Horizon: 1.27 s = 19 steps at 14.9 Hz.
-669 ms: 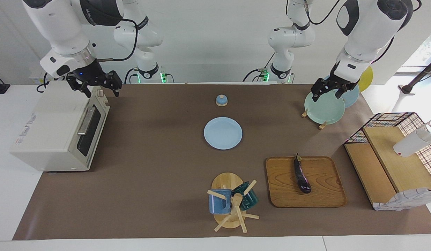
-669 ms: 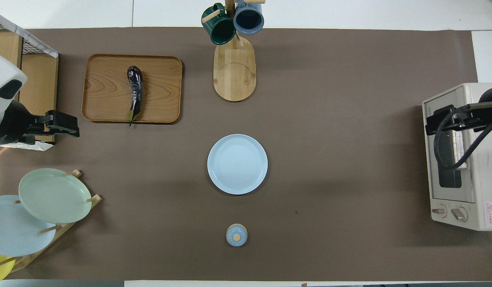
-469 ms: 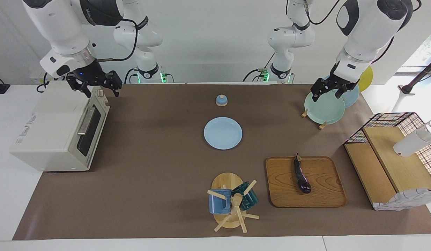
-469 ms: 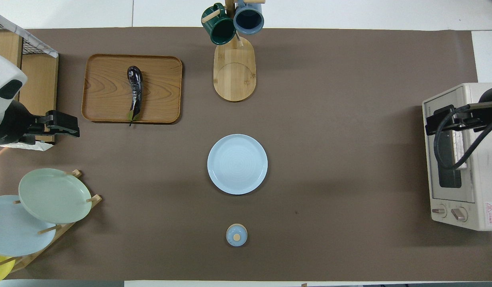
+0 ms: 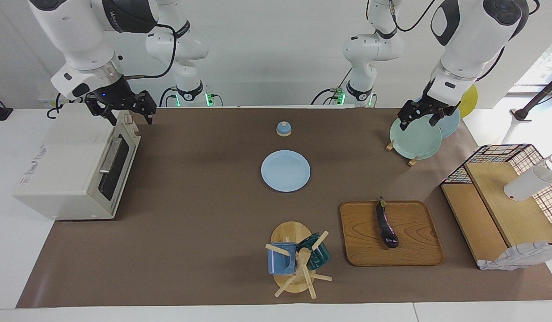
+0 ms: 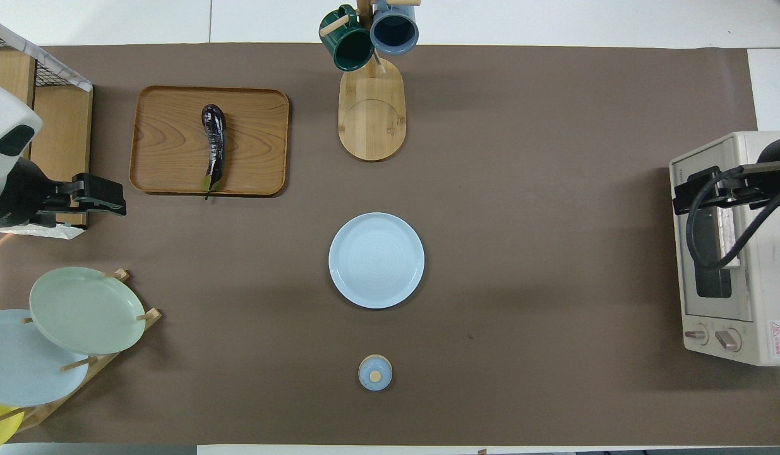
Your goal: Put eggplant into oven
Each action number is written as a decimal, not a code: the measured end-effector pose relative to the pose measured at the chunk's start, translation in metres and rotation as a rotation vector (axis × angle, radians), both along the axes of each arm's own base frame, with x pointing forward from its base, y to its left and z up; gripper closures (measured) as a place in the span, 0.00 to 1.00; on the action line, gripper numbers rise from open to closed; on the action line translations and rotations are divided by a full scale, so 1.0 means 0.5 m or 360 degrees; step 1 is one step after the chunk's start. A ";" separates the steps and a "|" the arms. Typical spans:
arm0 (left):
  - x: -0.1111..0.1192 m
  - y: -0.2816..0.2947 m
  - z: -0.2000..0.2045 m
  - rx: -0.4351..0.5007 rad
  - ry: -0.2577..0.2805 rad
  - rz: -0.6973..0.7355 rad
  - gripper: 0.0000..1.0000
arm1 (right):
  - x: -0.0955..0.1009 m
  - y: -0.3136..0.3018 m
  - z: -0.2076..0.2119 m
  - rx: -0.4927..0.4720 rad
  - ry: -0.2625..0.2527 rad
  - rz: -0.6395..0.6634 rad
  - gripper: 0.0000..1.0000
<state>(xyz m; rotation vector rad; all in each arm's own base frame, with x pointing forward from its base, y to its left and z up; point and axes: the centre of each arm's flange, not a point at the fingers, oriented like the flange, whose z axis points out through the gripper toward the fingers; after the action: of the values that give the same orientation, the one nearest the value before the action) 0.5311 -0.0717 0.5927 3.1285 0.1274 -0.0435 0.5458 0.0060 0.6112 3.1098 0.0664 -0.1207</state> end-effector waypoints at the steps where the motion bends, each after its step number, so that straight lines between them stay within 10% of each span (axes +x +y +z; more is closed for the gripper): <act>1: 0.002 0.000 0.001 -0.0002 -0.0012 0.0001 0.00 | 0.000 0.002 -0.001 0.0000 0.0001 0.0006 0.00; 10: 0.065 -0.014 -0.057 -0.0111 -0.0075 0.0020 0.00 | -0.030 -0.097 -0.123 -0.0117 -0.0083 0.0136 0.94; 19: 0.243 -0.053 -0.381 -0.0173 -0.0079 0.0003 0.00 | -0.007 -0.144 -0.224 -0.0387 -0.0010 -0.0033 0.99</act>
<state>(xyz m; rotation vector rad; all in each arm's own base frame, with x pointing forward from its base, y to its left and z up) 0.6526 -0.0984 0.4022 3.0184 0.1233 0.0263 0.5421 -0.0661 0.4991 2.8682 0.0174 -0.1102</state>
